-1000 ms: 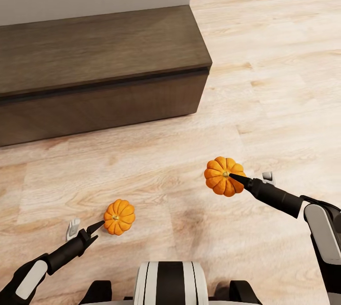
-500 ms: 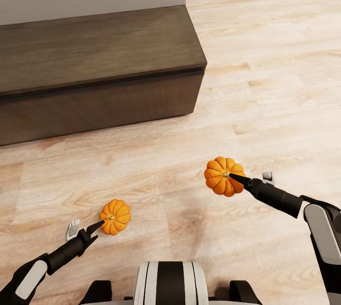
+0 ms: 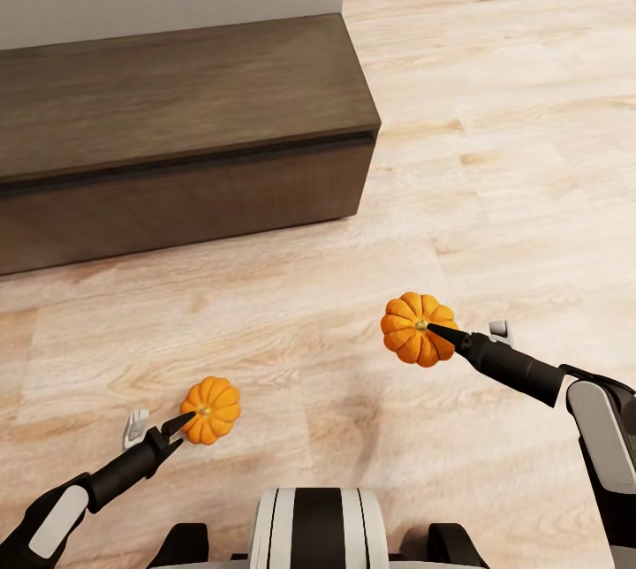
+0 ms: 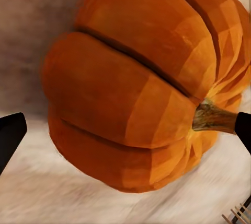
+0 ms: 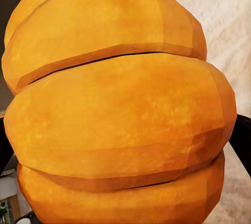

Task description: Place each of the two pumpkins and all three candles from the living room inside a cabinet in the living room (use any cabinet), then make sure every cabinet is closed, and position the cauldron so it is next to a table in the living room.

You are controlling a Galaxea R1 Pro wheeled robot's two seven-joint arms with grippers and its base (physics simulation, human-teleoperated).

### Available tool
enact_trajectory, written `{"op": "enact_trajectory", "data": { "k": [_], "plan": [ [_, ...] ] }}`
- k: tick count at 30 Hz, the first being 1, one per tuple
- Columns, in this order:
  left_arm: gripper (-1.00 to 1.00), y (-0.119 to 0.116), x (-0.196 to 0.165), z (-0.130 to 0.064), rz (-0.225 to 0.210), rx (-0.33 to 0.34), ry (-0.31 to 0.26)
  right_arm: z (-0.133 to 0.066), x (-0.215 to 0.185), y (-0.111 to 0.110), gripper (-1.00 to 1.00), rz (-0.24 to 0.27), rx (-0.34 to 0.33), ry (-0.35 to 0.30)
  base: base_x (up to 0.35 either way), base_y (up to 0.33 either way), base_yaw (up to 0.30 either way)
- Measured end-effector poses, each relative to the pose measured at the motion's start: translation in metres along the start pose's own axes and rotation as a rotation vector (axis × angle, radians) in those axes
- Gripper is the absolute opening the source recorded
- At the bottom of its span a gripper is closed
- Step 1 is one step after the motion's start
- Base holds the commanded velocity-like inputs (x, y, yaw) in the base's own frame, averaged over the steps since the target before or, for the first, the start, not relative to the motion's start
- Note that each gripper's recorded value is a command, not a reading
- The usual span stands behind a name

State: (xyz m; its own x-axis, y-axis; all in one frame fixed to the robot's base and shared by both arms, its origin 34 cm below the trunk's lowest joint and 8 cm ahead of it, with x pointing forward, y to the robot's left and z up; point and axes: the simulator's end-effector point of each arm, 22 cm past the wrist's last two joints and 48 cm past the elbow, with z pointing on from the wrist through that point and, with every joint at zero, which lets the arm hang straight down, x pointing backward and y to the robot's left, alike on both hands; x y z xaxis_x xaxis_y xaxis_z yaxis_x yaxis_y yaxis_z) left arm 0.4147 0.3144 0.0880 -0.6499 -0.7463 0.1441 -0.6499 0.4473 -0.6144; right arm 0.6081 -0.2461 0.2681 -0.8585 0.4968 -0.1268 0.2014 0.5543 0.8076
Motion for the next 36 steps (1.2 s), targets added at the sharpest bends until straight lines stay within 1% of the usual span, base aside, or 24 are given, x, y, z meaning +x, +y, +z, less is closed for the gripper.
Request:
{"op": "enact_trajectory", "data": {
  "k": [36],
  "plan": [
    [1.00,0.0004,-0.0012,-0.0006,0.000,-0.001,-0.002,-0.0003,-0.0003,-0.0003,-1.00,-0.001,0.001,0.000,0.013,-0.012,0.000]
  ]
}}
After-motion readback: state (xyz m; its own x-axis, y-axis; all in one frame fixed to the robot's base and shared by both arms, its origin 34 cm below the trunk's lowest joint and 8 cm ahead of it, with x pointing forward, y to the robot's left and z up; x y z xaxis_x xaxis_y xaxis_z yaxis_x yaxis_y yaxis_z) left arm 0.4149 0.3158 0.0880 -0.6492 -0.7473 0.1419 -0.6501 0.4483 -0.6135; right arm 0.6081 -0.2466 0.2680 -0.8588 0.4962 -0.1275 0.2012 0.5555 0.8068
